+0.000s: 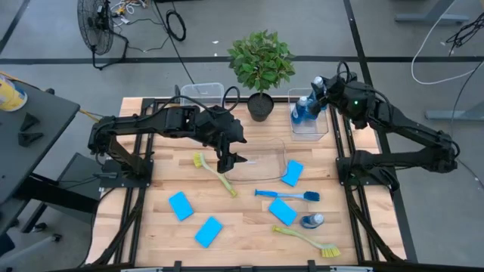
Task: Pick & Place Kitchen Sink Supplies
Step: Put the dish soap into the top transparent bin
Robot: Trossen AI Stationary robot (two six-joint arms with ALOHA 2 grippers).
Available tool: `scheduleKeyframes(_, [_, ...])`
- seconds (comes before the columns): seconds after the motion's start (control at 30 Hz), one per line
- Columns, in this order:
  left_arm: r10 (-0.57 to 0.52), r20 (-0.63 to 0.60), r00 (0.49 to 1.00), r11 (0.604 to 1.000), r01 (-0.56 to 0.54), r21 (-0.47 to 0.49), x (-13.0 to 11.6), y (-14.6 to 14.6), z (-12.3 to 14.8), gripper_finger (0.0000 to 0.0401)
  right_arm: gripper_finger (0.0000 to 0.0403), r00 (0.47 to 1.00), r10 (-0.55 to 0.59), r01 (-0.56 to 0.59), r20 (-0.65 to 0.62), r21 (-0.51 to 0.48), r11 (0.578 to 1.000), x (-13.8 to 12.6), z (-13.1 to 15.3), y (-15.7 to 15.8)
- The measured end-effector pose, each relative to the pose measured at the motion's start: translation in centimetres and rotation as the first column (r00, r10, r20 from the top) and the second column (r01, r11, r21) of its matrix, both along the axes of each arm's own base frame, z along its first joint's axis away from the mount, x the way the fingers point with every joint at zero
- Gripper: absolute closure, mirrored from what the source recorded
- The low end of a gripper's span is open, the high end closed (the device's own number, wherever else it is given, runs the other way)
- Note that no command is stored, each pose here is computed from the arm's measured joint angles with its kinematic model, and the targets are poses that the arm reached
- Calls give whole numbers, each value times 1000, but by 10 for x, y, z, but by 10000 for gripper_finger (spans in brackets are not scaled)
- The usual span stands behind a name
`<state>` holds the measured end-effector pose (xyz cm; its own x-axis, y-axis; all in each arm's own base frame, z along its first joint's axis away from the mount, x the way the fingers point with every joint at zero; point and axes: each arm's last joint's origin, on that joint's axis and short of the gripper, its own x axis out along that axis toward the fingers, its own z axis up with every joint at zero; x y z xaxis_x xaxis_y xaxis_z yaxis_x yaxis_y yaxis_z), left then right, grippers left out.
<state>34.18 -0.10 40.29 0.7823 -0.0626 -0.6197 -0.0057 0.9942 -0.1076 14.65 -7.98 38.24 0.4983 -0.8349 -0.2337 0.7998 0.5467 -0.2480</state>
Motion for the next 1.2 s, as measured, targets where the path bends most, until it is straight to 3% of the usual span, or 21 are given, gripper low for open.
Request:
scheduleKeyframes(0.23, [1,0,1000,1000,-1,-2,0,0,0,83,270,994,48,-44,95,-38,998,-1,10,-10])
scheduleKeyframes(0.57, [4,-1,1000,1000,-4,-6,0,0,0,83,270,996,59,-55,74,-51,997,-6,10,-19])
scheduleKeyframes(0.73, [5,-1,1000,1000,-5,-6,0,0,0,83,270,988,95,-87,126,-66,994,-9,15,-25])
scheduleKeyframes(0.9, [5,-1,1000,1000,-5,-6,0,0,0,83,270,987,101,-96,122,-48,994,-9,13,-25])
scheduleKeyframes(1.2, [22,-3,1000,999,-22,-26,0,0,0,83,270,991,133,-135,32,68,988,-11,-1,-23])
